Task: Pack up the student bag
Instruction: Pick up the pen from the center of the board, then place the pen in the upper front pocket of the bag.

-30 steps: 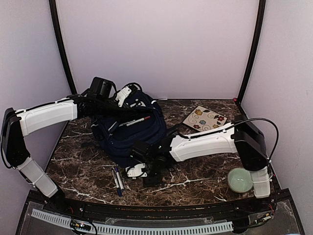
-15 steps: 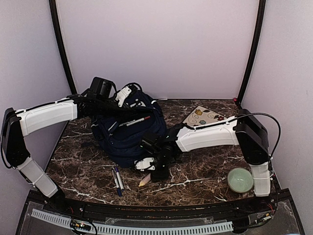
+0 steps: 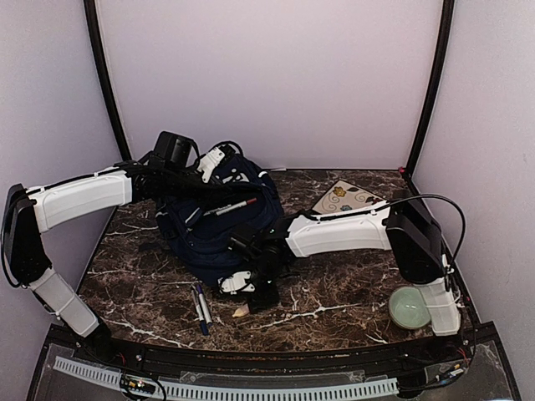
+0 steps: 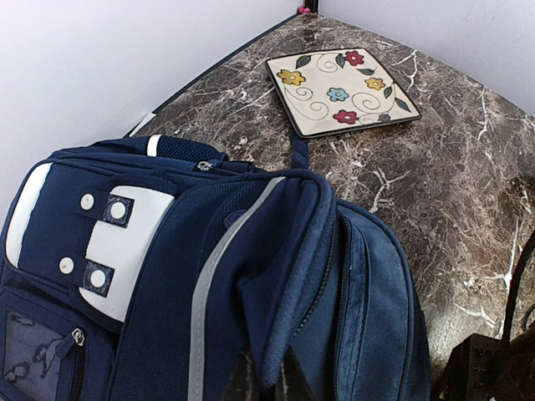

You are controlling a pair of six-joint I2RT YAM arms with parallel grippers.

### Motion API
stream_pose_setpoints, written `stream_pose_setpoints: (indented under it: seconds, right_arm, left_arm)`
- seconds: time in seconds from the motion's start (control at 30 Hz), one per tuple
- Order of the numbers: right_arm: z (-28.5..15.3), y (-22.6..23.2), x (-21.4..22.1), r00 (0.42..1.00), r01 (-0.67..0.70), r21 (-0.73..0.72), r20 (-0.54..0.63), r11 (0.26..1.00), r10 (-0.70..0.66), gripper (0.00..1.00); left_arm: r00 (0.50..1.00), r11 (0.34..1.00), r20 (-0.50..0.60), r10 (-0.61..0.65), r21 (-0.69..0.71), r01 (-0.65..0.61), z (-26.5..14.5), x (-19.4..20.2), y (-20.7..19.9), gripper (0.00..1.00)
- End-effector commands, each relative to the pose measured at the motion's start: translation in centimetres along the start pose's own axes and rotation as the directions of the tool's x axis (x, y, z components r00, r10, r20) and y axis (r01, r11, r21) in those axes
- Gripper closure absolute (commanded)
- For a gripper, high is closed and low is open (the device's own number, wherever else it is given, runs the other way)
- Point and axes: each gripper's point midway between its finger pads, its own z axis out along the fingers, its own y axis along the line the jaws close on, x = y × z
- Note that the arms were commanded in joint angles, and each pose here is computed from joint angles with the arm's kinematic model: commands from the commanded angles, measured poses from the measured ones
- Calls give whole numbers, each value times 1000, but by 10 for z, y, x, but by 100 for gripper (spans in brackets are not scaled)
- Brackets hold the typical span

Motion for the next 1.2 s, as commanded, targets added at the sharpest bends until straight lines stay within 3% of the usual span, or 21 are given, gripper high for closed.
stream_pose_setpoints:
  seconds: [0.0,0.4,0.7,0.87,1.17]
  right_arm:
    - [11,19,10,998,34,-88,-55,996,-38,52]
    - [2,16,14,995,39,-55,-93,998,-44,80]
    - [-67,-17,-17,988,151,135,-65,979,-143,83]
    - [-113,-49,-32,966,259,334,-80,906,-247,85]
    - [-150,-139,-45,960,279,636,-162,719,-229,85]
  left_arm:
    - [989,999,141,35,19,-38,-19,-42,-6,100]
    - [990,999,136,33,23,-36,-17,-40,-6,100]
    - [989,999,144,25,30,-30,-18,-42,-8,100]
    - [986,999,163,19,40,-26,-22,-46,-10,100]
    - [985,999,169,25,29,-30,-25,-48,-9,100]
